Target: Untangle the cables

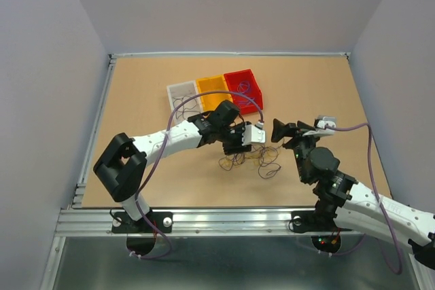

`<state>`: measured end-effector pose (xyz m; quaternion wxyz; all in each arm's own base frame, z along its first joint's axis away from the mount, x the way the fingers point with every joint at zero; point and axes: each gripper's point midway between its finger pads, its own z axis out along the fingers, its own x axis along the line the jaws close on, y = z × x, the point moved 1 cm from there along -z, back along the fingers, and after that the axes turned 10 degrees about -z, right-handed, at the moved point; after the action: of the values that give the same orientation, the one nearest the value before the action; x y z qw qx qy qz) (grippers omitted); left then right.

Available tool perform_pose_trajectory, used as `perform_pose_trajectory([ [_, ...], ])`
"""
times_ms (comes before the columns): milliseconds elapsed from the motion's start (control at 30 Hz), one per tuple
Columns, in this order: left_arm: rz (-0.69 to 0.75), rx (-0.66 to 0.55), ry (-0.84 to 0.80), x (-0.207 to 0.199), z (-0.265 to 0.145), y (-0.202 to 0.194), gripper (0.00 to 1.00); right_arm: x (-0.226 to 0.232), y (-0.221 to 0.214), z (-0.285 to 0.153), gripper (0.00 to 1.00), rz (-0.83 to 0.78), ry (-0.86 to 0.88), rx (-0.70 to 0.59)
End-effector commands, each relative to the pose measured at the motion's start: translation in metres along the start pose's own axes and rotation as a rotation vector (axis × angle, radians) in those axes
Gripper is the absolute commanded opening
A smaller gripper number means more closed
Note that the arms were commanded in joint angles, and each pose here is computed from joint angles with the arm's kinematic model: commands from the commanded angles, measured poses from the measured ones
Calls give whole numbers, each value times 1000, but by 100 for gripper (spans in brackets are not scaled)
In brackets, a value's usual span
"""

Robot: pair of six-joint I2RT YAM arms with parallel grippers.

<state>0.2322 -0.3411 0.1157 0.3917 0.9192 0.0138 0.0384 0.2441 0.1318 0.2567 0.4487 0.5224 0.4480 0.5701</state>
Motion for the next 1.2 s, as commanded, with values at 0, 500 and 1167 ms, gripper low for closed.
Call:
perform_pose_trajectory([
  [0,10,27,11,5,9,-8,58,-13,16,-7,90,92,-35,-59],
  [500,-15,46,102,24,17,-12,0,-17,22,-12,89,123,-18,-83],
  [1167,-32,-378,110,22,-118,119,0,39,16,-23,84,121,338,-131],
])
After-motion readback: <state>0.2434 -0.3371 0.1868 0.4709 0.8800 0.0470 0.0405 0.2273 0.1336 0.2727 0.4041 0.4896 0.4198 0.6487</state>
